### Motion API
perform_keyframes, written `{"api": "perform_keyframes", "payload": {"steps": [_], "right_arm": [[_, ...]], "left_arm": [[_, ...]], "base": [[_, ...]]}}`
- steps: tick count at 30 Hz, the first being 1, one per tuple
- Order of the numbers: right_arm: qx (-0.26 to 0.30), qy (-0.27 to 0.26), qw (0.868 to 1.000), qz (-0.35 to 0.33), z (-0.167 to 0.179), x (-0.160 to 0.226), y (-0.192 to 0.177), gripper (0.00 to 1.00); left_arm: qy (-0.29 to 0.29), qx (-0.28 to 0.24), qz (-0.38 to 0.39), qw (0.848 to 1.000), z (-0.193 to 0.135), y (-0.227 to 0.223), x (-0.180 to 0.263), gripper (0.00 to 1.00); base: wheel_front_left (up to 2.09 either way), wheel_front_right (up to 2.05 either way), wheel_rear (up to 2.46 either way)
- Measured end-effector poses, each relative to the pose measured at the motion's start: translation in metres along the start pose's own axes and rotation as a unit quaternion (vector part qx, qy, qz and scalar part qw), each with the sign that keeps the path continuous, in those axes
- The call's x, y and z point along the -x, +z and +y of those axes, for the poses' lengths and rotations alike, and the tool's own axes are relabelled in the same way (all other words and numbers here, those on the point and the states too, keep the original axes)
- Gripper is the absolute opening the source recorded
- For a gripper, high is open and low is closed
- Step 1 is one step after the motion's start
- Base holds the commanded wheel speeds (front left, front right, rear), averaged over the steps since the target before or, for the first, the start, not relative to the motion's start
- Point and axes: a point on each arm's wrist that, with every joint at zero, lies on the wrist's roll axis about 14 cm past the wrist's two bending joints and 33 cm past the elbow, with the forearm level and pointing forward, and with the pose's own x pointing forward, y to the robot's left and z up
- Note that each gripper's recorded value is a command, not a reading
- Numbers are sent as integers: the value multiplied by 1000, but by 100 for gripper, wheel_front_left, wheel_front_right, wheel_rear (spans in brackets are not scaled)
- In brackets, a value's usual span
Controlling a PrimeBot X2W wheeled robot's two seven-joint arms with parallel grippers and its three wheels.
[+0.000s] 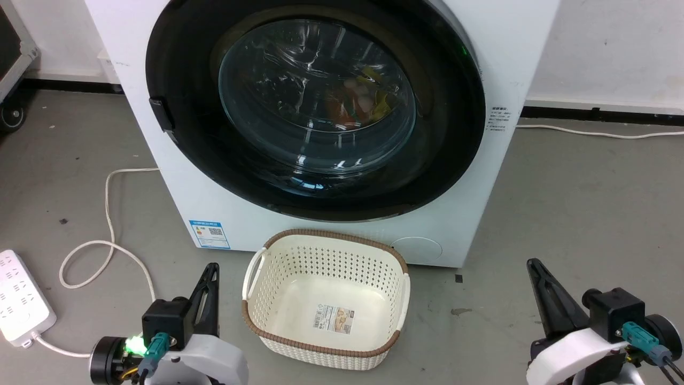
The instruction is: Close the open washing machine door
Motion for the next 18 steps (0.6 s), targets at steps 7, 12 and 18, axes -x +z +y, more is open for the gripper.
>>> {"api": "perform_keyframes", "payload": {"steps": [7, 12, 18], "right_arm": [[5, 3, 1000, 3, 2, 0, 1, 0], [6, 4, 1000, 3, 3, 0, 2, 0], [8, 6, 1000, 7, 4, 0, 2, 0]], "left_arm": [[3, -2, 2, 1000, 1, 1, -1, 0], [5, -4, 2, 1000, 2, 2, -1, 0], [10, -5, 6, 1000, 3, 3, -2, 0]], "base": [[0, 0, 0], [0, 0, 0], [0, 0, 0]]}}
